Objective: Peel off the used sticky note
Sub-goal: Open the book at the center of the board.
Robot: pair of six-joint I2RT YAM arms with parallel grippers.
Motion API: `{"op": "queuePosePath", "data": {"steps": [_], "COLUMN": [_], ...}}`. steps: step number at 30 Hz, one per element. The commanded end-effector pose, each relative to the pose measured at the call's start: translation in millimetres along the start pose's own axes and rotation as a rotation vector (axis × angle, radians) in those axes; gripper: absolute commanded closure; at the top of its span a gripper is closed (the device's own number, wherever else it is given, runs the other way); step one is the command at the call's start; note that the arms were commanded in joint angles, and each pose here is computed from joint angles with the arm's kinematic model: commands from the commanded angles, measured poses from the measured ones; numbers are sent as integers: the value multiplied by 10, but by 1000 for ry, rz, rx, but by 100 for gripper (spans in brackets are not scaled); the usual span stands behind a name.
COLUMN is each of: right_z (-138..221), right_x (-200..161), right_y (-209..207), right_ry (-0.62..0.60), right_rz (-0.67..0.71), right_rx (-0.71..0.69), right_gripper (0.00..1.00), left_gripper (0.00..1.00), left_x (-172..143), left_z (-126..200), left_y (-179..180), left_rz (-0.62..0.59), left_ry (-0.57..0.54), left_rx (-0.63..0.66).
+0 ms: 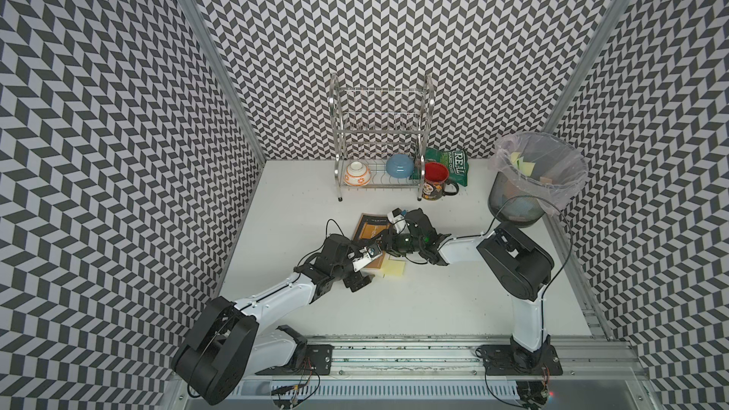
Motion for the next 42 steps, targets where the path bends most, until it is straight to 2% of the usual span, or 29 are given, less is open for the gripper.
{"op": "queuePosePath", "data": {"steps": [1,10,16,22,27,29,35,37,42], "right_z": [-10,15,26,36,45,66,225,323,592], "right_x": [81,77,81,76,72,82,107,109,56], "right_y": [97,129,152,141,137,129,81,70,51], "right_ry": [-27,-27,-28,-27,-29,-34,-48,-54,-75], "right_rz": [23,12,12,12,26,36,59,67,99], "right_rx": [75,108,117,113,91,68,-11,-29,-85], "right_gripper": [46,48,48,48,48,46,36,33,27], "left_gripper": [0,1,7,30,59,71,96,100,100], "left_x": [71,117,140,152,160,155,172,196,292], "left_z": [-14,-52,-66,-17,18,20,45,67,145], "left_y": [8,-22,-10,-6,-26,-36,-42,-32,40], "left_rz": [-17,-32,-30,-29,-31,-29,-4,13,63], "left_ry": [-40,-46,-45,-56,-63,-62,-63,-69,-102], "left_rx": [65,150,201,217,199,187,164,155,77]}}
Point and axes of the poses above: each gripper's point midway between its finger pads, its own z axis back along the fingers, its own y axis along the line the jaws close on, x = y × z, the point moved 10 cm from there along z, back along the fingers, and after that the axes turned 6 degrees about z, right-handed, at the moved point
